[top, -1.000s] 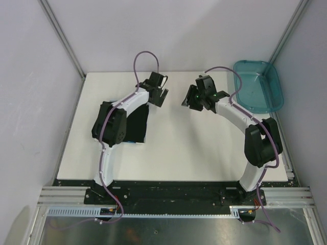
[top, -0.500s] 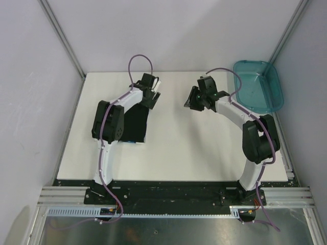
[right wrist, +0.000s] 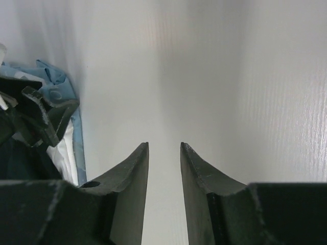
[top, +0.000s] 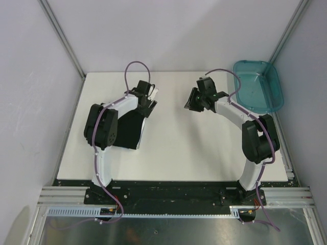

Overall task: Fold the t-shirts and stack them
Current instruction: Put the neatly folded tshirt into the corner of the board with the left arm

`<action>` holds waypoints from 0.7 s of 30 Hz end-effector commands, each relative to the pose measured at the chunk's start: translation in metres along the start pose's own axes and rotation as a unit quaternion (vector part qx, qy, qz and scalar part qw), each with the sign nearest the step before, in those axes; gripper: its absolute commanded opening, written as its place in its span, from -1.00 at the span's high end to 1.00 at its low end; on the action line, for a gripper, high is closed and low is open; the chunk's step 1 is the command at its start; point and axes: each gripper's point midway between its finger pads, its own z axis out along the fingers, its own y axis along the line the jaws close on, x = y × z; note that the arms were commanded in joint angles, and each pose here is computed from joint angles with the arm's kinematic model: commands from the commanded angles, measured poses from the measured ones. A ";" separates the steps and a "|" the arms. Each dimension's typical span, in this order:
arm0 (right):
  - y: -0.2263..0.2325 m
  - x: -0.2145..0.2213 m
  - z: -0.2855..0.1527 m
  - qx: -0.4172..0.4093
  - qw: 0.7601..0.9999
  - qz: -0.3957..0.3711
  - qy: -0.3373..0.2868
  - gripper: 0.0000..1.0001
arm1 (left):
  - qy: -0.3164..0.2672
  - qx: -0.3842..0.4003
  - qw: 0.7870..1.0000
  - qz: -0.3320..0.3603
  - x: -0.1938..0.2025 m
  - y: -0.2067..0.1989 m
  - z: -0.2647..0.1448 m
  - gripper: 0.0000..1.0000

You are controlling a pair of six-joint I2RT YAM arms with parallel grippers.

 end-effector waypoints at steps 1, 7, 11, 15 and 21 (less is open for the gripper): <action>0.003 0.006 -0.005 -0.003 1.000 -0.009 -0.002 0.30 | 0.033 0.002 0.999 -0.005 0.034 0.012 -0.025 -0.56; 0.000 0.016 -0.008 0.000 1.000 -0.013 0.004 0.31 | 0.069 -0.007 0.996 -0.050 0.076 0.022 -0.030 -0.56; 0.000 0.022 -0.010 0.000 1.000 -0.017 0.009 0.31 | 0.084 -0.013 0.994 -0.067 0.099 0.026 -0.037 -0.56; 0.003 0.028 -0.012 -0.001 1.000 -0.021 0.011 0.31 | 0.098 -0.023 0.991 -0.087 0.119 0.033 -0.042 -0.56; 0.004 0.034 -0.010 -0.001 0.999 -0.026 0.018 0.31 | 0.113 -0.045 0.986 -0.116 0.135 0.046 -0.044 -0.56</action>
